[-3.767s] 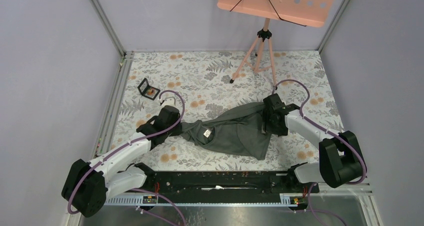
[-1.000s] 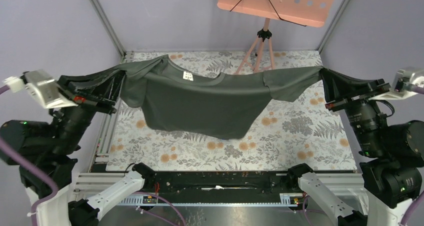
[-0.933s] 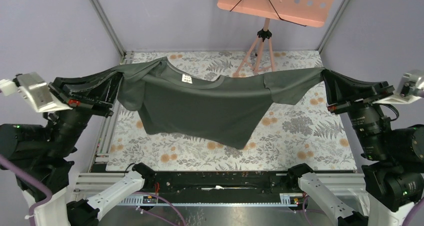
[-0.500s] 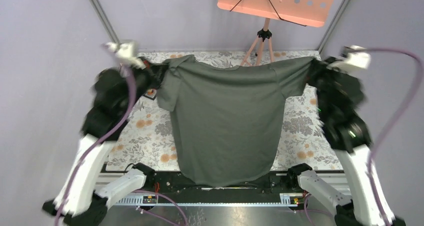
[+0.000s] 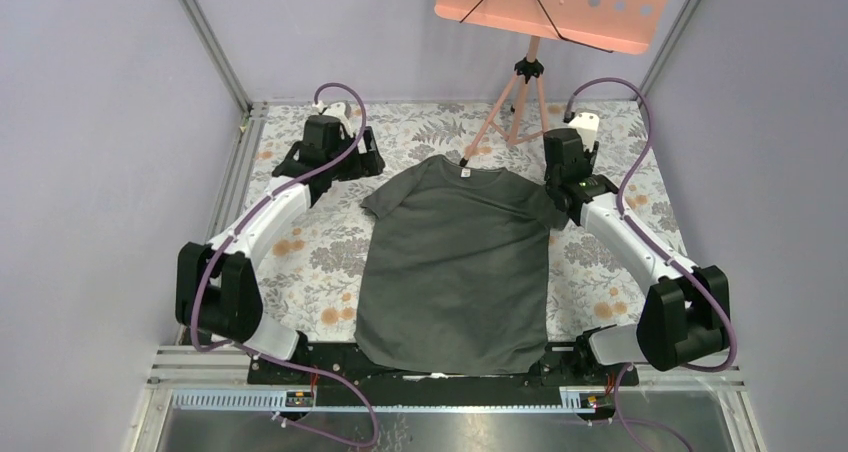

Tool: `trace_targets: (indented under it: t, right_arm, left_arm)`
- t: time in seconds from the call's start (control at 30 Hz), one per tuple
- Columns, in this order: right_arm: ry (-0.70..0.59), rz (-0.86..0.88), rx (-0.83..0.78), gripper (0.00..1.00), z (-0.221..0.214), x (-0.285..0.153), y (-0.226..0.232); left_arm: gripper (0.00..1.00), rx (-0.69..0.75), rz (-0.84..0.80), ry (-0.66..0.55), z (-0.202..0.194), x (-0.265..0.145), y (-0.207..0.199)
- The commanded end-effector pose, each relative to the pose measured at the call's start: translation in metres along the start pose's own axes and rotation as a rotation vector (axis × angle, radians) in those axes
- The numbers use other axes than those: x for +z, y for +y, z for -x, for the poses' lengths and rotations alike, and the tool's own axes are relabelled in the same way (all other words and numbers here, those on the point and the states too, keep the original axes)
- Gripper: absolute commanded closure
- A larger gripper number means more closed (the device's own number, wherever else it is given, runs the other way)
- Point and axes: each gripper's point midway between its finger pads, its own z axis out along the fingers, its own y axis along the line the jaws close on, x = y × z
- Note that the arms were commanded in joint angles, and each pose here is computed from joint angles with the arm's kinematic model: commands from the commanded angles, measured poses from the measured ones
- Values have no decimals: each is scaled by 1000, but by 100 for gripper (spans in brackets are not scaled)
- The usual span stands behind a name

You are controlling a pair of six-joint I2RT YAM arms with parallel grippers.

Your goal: Pin the brooch onto the clothing

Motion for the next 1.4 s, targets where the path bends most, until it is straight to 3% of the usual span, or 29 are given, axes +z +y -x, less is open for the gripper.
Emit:
trace_targets:
  t: [0.0,0.13,0.5,0.7,0.93,1.37]
  right_arm:
    - [-50,-11,76,43,14,4,1]
    - [-26,7,71,33,5,-4,-2]
    - [88,213,159,32,-52,-53,-2]
    - [110,285,192,32,-62,-73,-3]
    - [127,317,199,32,-68,-81,-1]
    - [188,350,171,32,-85,-82,4]
  left_arm:
    - [13,35,-86,-157,27,-16,-15]
    - [14,33,-5,-72,1,2,5]
    - [45,-42,97,125,-66,40,28]
    - [51,-109,85,183,-100,46,26]
    - [64,-93,75,148,-101,47,16]
    - [63,-22,176,94,-79,49,32]
